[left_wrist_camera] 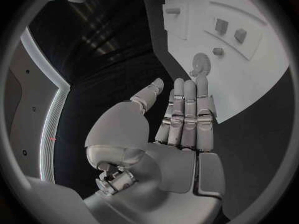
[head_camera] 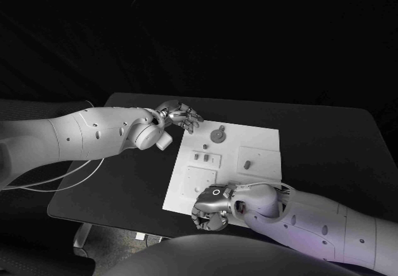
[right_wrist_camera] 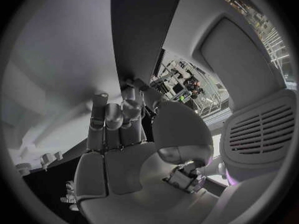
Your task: Assemble the parts on the task board
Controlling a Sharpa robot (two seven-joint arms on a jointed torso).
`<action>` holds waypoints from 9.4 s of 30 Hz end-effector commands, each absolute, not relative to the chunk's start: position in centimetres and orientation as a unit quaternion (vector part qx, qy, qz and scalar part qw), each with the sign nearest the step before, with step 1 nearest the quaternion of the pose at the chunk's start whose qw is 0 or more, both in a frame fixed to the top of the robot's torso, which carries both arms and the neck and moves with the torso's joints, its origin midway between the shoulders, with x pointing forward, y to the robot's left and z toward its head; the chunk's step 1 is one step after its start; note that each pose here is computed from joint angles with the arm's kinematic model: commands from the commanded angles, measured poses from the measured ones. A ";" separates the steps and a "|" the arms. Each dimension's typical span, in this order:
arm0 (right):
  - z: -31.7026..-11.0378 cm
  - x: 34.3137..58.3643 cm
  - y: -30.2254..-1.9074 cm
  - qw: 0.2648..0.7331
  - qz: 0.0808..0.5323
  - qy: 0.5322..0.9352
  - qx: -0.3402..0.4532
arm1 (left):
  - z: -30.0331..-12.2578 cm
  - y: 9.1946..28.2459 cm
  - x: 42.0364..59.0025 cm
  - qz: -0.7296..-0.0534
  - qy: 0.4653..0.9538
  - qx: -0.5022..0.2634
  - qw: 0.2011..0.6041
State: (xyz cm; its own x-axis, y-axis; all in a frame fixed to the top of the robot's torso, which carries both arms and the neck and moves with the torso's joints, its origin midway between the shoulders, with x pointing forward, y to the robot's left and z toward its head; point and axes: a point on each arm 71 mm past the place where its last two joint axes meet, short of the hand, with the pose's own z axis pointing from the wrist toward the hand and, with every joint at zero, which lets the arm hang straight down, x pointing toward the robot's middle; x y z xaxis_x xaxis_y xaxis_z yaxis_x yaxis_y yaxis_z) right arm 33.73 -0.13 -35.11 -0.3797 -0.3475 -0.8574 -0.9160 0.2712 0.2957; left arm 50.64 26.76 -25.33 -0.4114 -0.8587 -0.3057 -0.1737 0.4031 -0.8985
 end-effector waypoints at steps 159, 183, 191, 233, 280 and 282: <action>-35.4 33.9 -2.1 0.375 0.411 0.717 -0.419 | -25.3 26.9 50.7 -0.417 0.734 -0.348 0.408; -31.8 34.6 -3.9 0.397 0.467 0.711 -0.344 | -25.3 27.4 50.6 -0.415 0.734 -0.349 0.409; -30.3 36.1 -4.8 0.423 0.473 0.707 -0.313 | -25.3 27.5 50.5 -0.418 0.736 -0.348 0.403; -26.7 47.2 -10.6 0.423 0.554 0.705 0.129 | -25.6 24.9 48.6 -0.507 0.730 -0.369 0.272; -25.1 49.6 -9.9 0.334 0.611 0.642 0.321 | -25.2 20.0 47.0 -0.587 0.673 -0.434 0.118; -25.1 49.6 -9.8 0.334 0.611 0.642 0.321 | -25.1 19.9 47.0 -0.592 0.671 -0.431 0.116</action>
State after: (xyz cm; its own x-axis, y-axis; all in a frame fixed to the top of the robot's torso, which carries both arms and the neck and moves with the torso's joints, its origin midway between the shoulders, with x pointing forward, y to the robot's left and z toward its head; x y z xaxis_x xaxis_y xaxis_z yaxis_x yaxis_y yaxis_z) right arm 49.66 -10.06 -25.17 -0.5550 0.8302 -0.0534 0.0000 0.0642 0.9979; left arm 47.06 20.31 -25.45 -0.5863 -0.7422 0.3247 -0.4536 -0.0313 -0.8906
